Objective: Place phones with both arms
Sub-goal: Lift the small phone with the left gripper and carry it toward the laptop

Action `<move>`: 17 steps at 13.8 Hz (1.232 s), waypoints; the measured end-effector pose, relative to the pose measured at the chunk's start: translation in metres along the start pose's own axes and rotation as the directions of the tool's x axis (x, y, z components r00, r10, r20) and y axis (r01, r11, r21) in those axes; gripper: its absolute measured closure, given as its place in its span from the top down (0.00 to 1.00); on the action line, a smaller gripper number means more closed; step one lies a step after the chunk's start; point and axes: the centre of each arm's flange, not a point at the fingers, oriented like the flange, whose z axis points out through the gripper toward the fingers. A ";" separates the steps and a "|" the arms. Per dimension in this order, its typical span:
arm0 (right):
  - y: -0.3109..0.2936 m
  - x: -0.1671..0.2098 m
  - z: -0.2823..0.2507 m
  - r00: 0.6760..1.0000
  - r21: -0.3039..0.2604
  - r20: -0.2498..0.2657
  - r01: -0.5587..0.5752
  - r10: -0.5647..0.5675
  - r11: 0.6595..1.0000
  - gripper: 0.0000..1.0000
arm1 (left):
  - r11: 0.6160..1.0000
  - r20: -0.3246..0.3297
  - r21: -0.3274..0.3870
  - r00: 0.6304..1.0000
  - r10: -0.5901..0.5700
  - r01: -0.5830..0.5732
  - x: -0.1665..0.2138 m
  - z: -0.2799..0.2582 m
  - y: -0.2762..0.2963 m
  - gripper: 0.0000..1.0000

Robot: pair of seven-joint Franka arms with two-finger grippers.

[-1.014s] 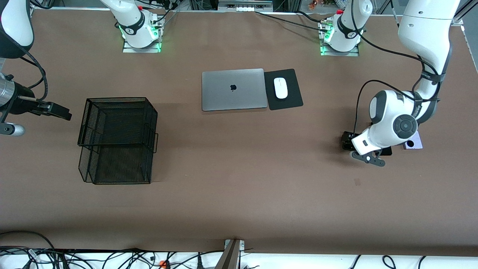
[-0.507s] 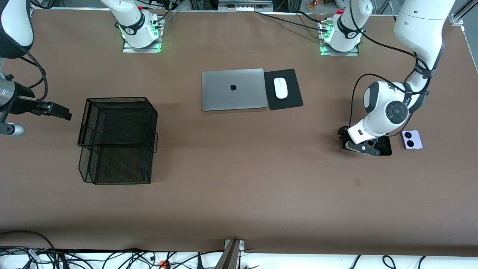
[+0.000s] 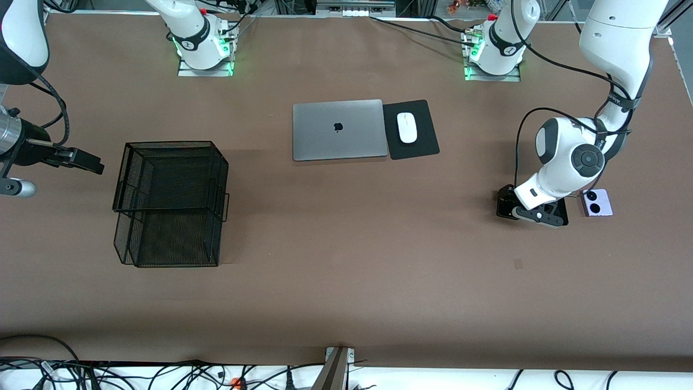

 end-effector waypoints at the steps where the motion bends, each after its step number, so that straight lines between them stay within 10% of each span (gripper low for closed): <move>1: 0.000 0.000 0.000 1.000 0.000 0.000 0.000 0.000 1.000 1.00 | 1.000 0.000 -0.001 1.000 -0.012 0.012 0.000 0.002 0.001 1.00; 17: 0.000 0.000 0.000 1.000 0.000 0.001 0.000 0.000 1.000 1.00 | 0.997 0.005 -0.011 0.997 -0.082 0.082 -0.001 0.024 0.015 0.94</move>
